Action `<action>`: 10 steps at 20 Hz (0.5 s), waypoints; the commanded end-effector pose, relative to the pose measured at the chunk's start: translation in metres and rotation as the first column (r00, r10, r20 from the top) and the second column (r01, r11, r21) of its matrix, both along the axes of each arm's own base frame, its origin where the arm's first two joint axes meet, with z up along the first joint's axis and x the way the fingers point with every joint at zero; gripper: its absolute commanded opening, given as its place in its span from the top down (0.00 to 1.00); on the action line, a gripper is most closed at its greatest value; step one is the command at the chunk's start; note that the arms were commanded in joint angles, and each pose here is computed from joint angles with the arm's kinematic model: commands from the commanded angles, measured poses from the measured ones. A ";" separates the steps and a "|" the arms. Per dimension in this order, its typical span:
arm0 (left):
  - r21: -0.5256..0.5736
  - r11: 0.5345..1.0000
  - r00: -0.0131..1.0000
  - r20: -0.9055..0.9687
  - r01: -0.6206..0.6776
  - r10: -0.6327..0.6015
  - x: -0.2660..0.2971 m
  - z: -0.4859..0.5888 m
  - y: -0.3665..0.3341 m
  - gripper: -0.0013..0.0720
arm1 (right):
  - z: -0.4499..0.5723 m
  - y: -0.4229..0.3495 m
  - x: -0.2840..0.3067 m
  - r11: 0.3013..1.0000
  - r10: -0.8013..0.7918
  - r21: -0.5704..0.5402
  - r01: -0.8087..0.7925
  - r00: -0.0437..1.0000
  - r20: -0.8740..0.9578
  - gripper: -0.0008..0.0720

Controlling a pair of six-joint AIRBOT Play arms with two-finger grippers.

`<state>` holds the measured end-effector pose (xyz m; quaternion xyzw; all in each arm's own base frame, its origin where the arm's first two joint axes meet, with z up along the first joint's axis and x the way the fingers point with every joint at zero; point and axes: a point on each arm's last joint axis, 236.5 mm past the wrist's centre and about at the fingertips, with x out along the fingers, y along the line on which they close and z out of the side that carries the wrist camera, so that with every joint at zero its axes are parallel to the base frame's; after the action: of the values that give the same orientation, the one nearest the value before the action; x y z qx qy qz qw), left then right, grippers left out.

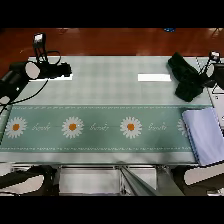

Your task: Fold the shirts.

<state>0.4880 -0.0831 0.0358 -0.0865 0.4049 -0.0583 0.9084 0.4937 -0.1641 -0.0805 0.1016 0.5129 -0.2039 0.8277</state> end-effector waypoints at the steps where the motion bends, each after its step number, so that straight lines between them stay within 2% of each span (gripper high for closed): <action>1: 0.021 1.000 0.996 -0.087 0.017 -0.015 -0.015 -0.002 0.011 0.29 | -0.025 0.030 -0.008 0.987 0.050 0.156 -0.039 0.996 -0.068 0.96; 4: 0.086 0.992 0.981 -0.181 0.089 -0.072 -0.041 0.030 0.041 0.29 | 0.035 0.052 0.012 0.966 0.159 0.206 -0.157 0.987 0.005 0.96; 7: 0.080 0.996 0.982 -0.190 0.029 -0.014 -0.071 0.066 0.071 0.29 | 0.157 0.074 0.041 0.945 0.205 0.196 -0.261 0.942 0.266 0.96; 10: 0.011 1.000 0.990 -0.138 0.010 -0.008 -0.104 0.085 0.064 0.29 | 0.298 0.104 0.039 0.920 0.331 0.021 -0.391 0.806 0.491 0.96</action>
<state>0.4204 -0.0180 0.1050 -0.0624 0.4648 -0.0432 0.8821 0.5384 -0.0943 0.1049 0.1328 0.4078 -0.0412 0.9024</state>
